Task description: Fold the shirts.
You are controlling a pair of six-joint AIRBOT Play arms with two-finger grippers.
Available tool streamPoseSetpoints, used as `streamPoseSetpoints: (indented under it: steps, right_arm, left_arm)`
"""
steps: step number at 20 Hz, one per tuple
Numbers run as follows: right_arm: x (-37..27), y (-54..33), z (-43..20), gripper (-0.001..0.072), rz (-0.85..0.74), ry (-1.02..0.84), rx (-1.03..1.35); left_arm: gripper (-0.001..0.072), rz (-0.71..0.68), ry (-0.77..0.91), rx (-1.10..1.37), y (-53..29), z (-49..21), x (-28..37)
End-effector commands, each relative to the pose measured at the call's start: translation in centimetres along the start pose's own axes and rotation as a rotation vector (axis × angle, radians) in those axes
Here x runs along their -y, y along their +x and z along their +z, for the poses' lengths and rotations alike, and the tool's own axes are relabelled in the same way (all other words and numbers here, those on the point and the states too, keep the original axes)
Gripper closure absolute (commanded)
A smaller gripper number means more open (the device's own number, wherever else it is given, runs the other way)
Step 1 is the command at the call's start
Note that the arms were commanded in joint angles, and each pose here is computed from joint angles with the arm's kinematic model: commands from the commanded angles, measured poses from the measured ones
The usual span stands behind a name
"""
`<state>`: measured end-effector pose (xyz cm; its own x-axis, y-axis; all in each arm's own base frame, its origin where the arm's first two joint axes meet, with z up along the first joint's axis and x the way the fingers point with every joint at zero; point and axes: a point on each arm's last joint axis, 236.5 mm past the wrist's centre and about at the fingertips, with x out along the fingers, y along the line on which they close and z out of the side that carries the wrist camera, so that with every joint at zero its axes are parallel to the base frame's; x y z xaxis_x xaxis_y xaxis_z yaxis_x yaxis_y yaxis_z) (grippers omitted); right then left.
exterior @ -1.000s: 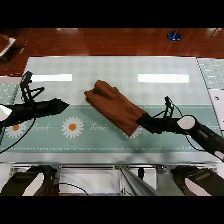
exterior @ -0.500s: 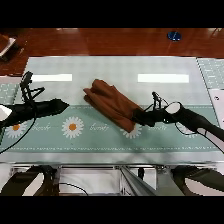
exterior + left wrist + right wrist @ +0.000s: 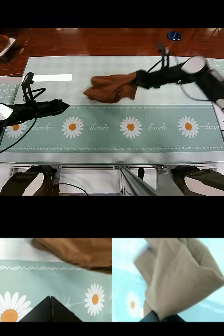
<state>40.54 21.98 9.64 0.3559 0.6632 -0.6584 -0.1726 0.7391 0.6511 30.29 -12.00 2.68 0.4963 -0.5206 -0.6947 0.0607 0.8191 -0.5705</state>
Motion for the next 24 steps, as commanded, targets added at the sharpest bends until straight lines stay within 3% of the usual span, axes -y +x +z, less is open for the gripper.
streamPoseSetpoints:
  steps: [1,3,6,11,18,21,24]
  right_arm:
    - [-0.5,-8.8,4.2,0.0681,-0.087,-0.047,0.058]
    - [1.4,-13.8,6.0,0.0681,-0.165,-0.028,0.123]
    - [4.7,-20.6,7.7,0.0682,-0.207,0.146,0.274]
    - [11.4,-29.0,3.5,0.0683,-0.388,0.349,0.31]
    - [19.7,-34.7,-11.2,0.0683,-0.691,0.776,0.223]
    - [21.8,-35.6,-18.8,0.0683,-0.783,0.944,0.209]
    - [22.3,-35.8,-26.7,0.0682,-0.972,1.166,0.178]
  left_arm:
    - [0.0692,0.001,0.002,-0.005,0.1,-0.1,-0.1]
    - [0.0692,0.001,0.008,-0.005,0.1,-0.1,-0.1]
    - [0.0692,0.001,0.021,-0.004,0.1,-0.1,-0.1]
    - [0.0692,0.001,0.021,-0.005,0.1,-0.1,-0.1]
    - [0.0692,0.004,0.021,0.006,0.1,0.2,-0.1]
    - [0.0692,0.006,0.02,0.015,0.1,0.4,-0.2]
    - [0.0692,0.007,0.02,0.021,0.1,0.5,-0.2]
